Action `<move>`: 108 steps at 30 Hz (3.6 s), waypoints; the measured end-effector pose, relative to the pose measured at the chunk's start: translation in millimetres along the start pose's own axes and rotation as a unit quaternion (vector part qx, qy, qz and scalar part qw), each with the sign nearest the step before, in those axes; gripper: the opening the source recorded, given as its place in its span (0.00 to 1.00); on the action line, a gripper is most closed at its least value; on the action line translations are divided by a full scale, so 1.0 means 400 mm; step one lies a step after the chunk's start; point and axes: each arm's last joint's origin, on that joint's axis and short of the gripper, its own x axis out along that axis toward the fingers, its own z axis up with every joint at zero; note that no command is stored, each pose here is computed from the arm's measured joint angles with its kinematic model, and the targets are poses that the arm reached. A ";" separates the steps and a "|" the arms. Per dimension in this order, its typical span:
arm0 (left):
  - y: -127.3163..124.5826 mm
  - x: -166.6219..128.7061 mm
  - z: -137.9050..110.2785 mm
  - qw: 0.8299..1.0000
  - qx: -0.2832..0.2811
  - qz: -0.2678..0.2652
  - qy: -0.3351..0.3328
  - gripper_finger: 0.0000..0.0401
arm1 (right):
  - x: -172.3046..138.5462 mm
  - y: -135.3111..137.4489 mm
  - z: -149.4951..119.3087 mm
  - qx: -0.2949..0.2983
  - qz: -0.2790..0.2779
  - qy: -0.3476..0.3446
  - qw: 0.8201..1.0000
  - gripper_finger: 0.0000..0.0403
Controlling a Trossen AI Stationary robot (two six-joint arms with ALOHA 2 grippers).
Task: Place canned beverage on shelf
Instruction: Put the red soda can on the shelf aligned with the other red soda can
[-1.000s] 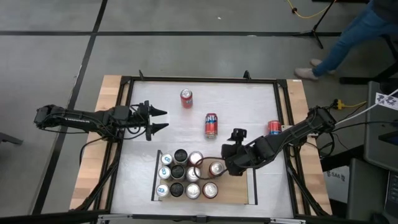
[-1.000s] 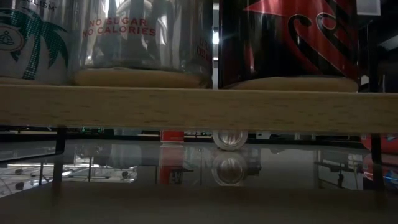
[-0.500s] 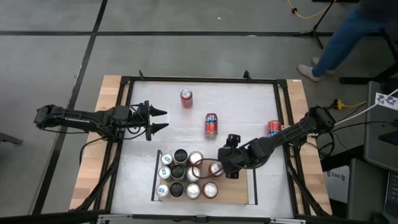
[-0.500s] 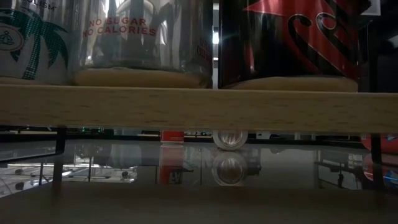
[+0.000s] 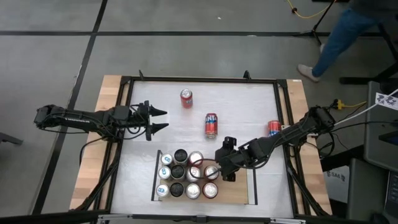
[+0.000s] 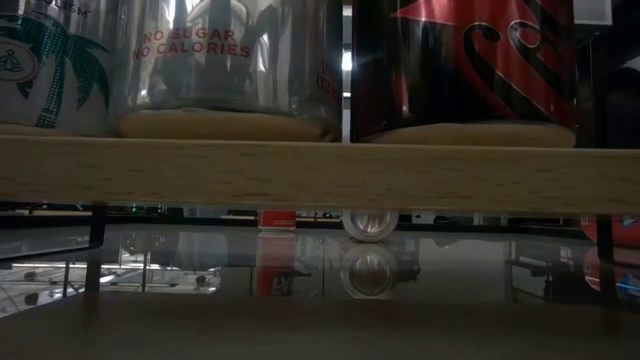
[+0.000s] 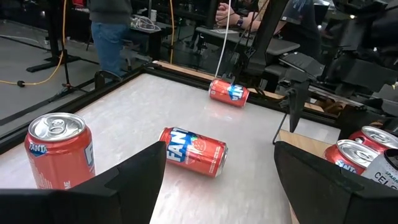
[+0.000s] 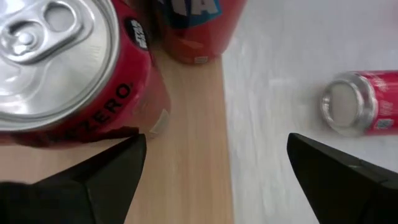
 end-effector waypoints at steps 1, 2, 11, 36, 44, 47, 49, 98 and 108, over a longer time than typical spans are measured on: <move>0.000 0.000 0.000 1.000 0.000 0.000 0.000 0.73 | 0.000 0.001 0.001 0.001 0.005 -0.001 1.000 0.95; 0.000 0.000 0.000 1.000 0.000 0.000 0.000 0.73 | 0.000 0.002 0.002 0.001 0.009 -0.003 1.000 0.95; -0.001 0.000 0.002 1.000 -0.002 -0.001 -0.004 0.73 | -0.022 -0.007 0.005 -0.009 0.015 -0.008 1.000 0.95; 0.006 0.000 0.004 0.999 -0.018 0.045 -0.018 0.73 | -0.103 -0.385 0.111 0.194 -0.085 -0.120 0.970 0.95; 0.008 0.000 0.003 0.998 -0.019 0.055 -0.017 0.73 | -0.029 -0.407 0.118 0.288 -0.111 -0.109 0.945 0.95; 0.007 0.000 0.002 0.998 -0.019 0.052 -0.015 0.73 | 0.001 -0.408 0.113 0.325 -0.125 -0.096 0.932 0.95; 0.007 0.000 0.002 0.998 -0.019 0.051 -0.015 0.73 | 0.017 -0.408 0.111 0.365 -0.125 -0.094 0.918 0.95; 0.008 0.000 -0.002 0.999 -0.015 0.051 -0.006 0.73 | 0.306 -0.407 0.038 0.491 -0.183 0.021 0.851 0.75; -0.001 0.000 0.008 1.000 -0.021 0.006 -0.018 0.73 | 0.300 -0.404 0.082 0.425 -0.121 -0.031 0.897 0.72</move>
